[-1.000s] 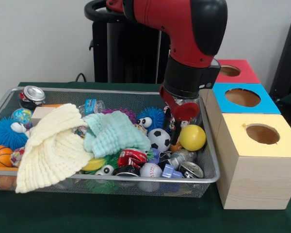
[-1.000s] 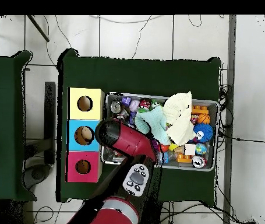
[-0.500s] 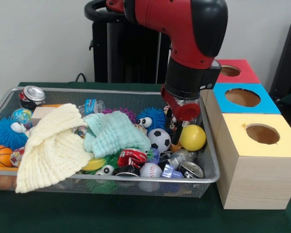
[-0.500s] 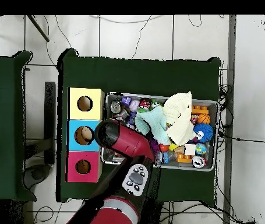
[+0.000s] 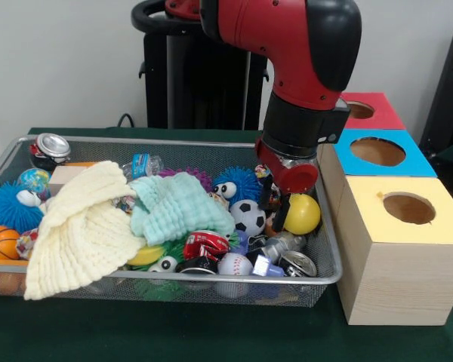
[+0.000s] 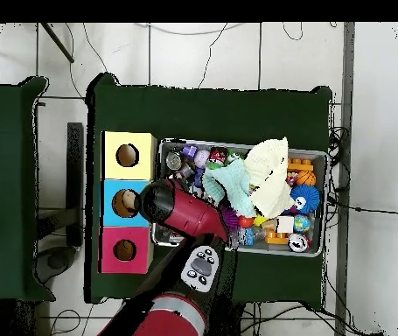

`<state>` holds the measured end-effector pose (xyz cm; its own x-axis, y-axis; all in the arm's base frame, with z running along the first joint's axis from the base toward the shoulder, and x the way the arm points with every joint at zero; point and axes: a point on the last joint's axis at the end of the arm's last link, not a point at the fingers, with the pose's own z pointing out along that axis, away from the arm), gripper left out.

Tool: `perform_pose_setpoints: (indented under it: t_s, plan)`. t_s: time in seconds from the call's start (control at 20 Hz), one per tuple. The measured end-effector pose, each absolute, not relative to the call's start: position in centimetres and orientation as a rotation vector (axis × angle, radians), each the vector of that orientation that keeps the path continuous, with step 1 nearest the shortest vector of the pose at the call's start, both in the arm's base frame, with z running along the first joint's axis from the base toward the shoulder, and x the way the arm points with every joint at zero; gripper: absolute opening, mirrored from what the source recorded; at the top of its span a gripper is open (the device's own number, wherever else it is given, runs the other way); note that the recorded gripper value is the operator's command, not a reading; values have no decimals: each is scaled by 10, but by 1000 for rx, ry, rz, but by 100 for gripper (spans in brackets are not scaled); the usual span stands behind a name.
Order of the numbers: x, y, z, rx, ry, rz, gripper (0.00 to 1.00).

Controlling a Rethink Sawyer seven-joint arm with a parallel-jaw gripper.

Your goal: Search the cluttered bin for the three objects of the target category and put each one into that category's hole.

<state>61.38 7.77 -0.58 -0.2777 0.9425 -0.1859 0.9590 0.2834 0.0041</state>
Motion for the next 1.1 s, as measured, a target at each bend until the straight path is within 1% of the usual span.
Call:
perform_pose_setpoints:
  t_s: [0.75, 1.1]
  plan:
    - [623, 68, -24, 1808, 2364, -35, 100]
    - [623, 66, -26, 1792, 2374, -27, 100]
